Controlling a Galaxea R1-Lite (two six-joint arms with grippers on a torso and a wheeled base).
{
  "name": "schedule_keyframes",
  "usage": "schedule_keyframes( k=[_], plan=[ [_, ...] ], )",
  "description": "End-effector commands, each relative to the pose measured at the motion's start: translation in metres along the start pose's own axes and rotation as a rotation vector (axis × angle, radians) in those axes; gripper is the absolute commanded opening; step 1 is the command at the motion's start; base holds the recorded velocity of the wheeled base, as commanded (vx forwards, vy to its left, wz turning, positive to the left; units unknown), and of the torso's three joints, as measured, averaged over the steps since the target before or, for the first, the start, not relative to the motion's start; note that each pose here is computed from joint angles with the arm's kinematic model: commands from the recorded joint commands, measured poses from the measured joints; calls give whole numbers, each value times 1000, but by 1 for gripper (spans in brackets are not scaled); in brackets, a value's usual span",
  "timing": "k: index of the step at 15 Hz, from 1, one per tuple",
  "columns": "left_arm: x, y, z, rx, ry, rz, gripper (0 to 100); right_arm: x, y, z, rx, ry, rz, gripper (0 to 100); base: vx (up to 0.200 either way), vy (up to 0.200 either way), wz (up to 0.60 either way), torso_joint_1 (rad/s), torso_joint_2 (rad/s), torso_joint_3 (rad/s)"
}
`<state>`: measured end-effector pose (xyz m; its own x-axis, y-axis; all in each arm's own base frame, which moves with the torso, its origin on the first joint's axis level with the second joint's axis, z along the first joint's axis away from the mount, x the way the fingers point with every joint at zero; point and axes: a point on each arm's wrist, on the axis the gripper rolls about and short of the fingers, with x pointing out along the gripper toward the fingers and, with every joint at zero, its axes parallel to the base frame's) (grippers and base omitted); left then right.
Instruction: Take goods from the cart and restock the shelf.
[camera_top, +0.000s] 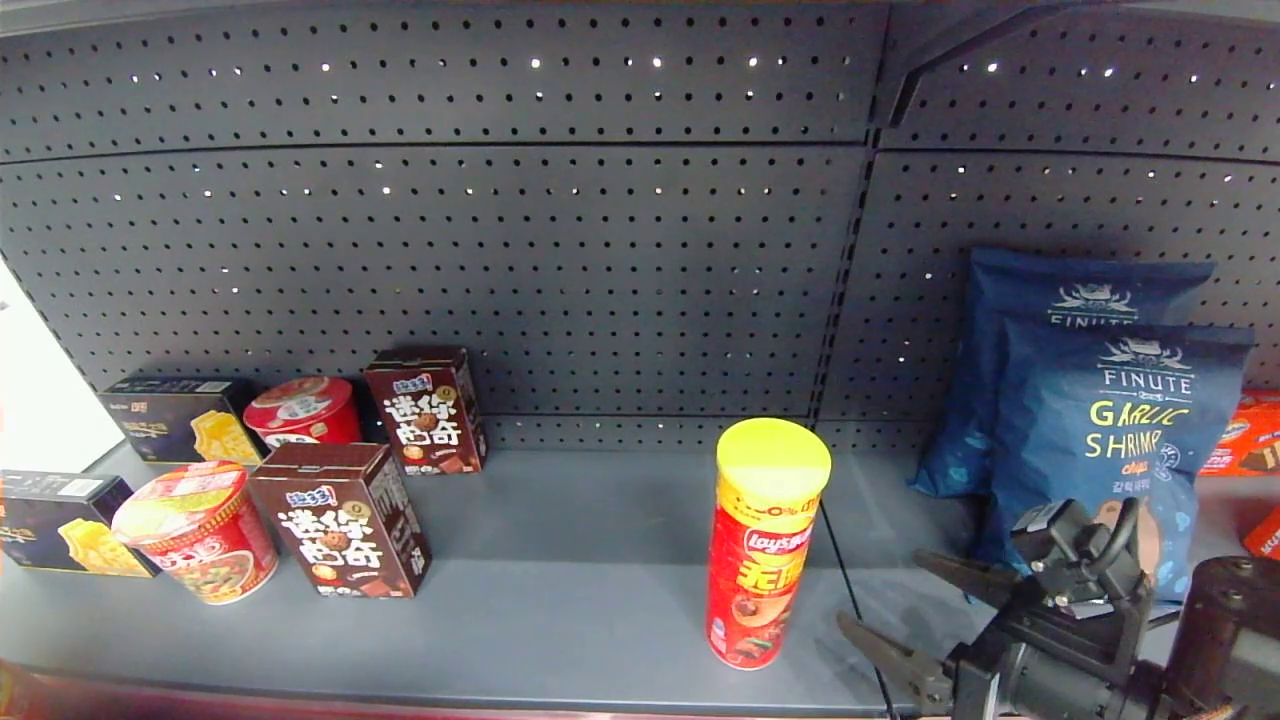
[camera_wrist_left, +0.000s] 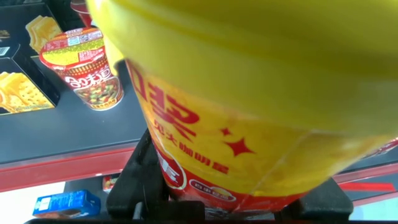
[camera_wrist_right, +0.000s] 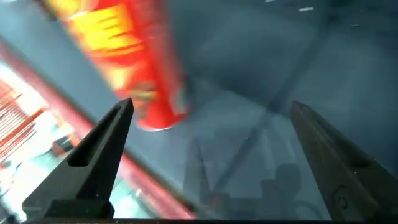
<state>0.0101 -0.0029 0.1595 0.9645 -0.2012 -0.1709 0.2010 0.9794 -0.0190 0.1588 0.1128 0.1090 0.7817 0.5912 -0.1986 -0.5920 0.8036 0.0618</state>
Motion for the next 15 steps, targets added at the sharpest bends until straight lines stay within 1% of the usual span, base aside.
schedule_keyframes(
  k=[1, 4, 8, 15],
  plan=[
    [-1, 0, 0, 0, -8, -1, 0, 4, -9, 4, 9, -17, -47, 100, 0, 0, 0, 0, 0, 0],
    [-3, 0, 0, 0, -20, -1, 0, 25, -13, 3, 11, 1, -55, 100, 0, 0, 0, 0, 0, 0],
    [-3, 0, -2, -1, -16, -1, 0, 46, -12, -1, 10, 20, -44, 100, 0, 0, 0, 0, 0, 0],
    [-1, 0, -7, -3, 1, -7, 0, 51, -2, -8, 2, 50, -4, 100, 0, 0, 0, 0, 0, 0]
  ],
)
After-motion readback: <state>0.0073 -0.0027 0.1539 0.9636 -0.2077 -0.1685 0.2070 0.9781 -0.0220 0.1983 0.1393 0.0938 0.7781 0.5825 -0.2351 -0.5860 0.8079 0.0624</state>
